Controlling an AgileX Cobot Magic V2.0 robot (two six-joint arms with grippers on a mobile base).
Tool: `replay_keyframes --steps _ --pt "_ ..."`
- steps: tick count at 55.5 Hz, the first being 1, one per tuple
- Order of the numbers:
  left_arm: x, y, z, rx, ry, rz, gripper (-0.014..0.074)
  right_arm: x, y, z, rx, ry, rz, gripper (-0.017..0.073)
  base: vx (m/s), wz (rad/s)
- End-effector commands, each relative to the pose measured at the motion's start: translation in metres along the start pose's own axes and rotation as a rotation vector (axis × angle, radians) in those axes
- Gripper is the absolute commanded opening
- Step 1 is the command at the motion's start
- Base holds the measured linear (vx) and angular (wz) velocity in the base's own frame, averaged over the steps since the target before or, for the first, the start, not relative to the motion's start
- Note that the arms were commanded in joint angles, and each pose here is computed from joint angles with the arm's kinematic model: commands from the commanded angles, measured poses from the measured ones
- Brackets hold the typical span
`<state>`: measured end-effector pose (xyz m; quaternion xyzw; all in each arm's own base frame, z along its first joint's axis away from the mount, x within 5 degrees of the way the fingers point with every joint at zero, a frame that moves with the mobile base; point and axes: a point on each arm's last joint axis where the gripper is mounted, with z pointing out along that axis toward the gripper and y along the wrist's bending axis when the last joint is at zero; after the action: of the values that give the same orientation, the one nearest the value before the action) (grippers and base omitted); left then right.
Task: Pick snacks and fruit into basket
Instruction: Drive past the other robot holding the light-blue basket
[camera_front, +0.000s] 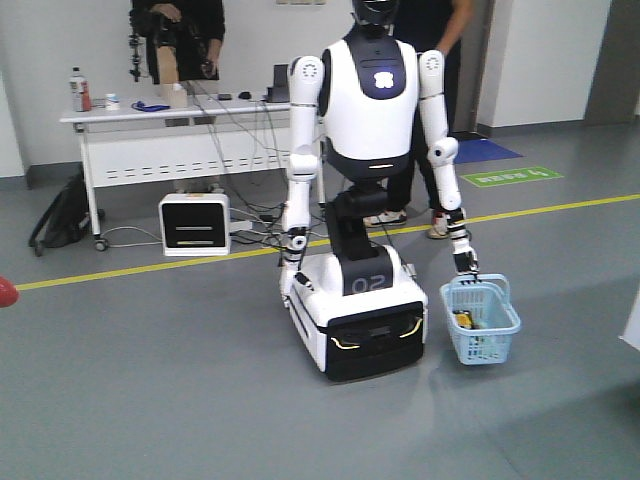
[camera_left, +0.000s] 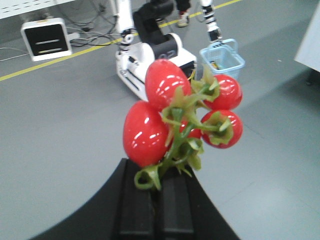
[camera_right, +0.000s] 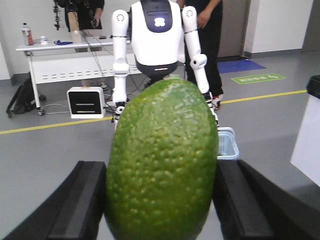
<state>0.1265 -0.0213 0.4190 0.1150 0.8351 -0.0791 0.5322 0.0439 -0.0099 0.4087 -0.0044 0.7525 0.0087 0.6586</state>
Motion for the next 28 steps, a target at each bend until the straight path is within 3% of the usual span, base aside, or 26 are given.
replay_keyframes --steps 1,28 --pt "-0.0160 -0.0003 -0.0071 -0.009 -0.112 -0.011 -0.0003 -0.0160 0.0006 -0.0030 -0.006 -0.108 -0.026 -0.0004 -0.07 -0.50" --pt "-0.0160 -0.0003 -0.0071 -0.009 -0.112 -0.011 -0.0003 -0.0160 0.0006 -0.0030 -0.006 -0.108 -0.026 -0.0004 -0.05 -0.54"
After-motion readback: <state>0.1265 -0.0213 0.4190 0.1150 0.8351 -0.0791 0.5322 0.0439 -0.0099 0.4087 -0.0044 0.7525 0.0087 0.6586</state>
